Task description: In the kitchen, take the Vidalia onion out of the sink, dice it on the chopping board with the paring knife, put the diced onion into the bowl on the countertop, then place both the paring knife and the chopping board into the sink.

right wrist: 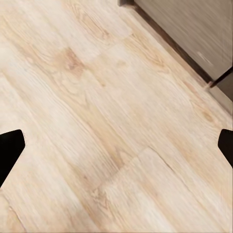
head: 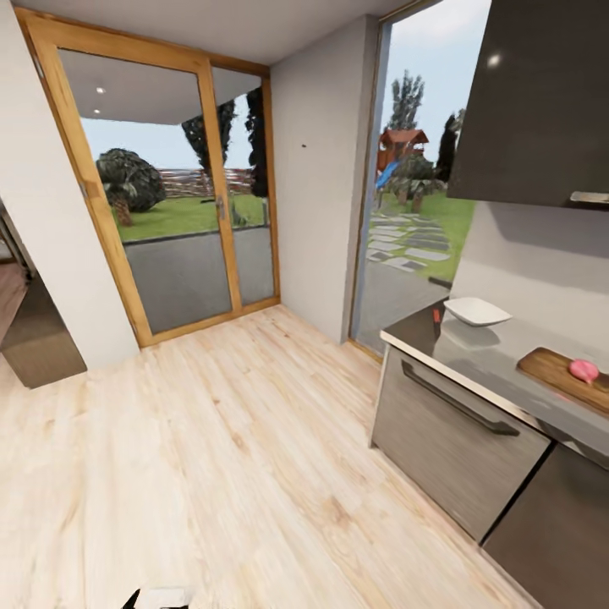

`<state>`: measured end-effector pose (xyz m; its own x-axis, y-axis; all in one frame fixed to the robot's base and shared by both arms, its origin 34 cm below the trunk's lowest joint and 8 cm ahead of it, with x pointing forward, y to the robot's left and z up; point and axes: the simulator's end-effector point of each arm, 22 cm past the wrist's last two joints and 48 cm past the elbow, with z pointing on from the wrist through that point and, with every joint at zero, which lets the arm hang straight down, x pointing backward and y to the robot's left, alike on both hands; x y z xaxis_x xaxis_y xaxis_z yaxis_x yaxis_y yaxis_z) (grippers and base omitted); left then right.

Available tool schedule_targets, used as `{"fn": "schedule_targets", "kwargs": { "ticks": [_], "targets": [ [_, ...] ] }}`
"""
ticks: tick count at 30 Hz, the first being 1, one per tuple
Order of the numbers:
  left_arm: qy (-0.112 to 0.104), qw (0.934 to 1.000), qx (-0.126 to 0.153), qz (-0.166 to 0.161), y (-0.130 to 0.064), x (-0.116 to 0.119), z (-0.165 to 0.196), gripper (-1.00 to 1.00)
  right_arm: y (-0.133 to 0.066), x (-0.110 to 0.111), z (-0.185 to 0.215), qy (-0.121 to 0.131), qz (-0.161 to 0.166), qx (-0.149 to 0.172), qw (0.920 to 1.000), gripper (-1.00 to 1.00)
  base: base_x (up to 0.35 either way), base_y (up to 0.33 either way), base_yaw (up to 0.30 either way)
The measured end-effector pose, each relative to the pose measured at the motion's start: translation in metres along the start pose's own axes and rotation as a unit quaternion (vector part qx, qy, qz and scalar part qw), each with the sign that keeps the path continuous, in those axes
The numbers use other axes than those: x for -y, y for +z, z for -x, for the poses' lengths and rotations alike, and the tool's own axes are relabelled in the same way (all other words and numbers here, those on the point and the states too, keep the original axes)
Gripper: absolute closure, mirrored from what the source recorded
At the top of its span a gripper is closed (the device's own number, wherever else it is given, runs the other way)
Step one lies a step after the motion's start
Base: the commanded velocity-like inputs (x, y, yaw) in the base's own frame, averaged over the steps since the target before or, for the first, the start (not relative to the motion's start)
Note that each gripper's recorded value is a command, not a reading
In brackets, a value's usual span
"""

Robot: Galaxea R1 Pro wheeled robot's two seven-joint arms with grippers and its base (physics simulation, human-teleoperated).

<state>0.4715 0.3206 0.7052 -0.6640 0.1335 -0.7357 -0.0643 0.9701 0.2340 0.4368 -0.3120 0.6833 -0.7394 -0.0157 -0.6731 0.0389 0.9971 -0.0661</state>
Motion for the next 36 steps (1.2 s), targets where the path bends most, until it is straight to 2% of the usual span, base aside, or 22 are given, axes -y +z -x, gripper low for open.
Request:
{"fn": "schedule_targets", "kwargs": {
  "ticks": [10, 15, 36],
  "targets": [
    [0.0, 1.0, 0.0, 0.0, -0.0002, 0.0, -0.0003, -1.0, -0.0001, 0.0003, -0.0004, 0.0, 0.0, 0.0, 1.0, -1.0, 0.0, 0.0, 0.272],
    [0.0, 1.0, 0.0, -0.001, -0.0003, 0.0007, 0.0001, -1.0, -0.0003, 0.0004, -0.0006, 0.0, 0.0, -0.001, 1.0, -1.0, 0.044, 0.011, 0.074],
    [0.0, 1.0, 0.0, 0.0, -0.0005, 0.0, -0.0003, -1.0, -0.0005, 0.0015, -0.0006, -0.001, -0.001, 0.0, 1.0, -1.0, 0.275, 0.114, 0.001]
  ]
}}
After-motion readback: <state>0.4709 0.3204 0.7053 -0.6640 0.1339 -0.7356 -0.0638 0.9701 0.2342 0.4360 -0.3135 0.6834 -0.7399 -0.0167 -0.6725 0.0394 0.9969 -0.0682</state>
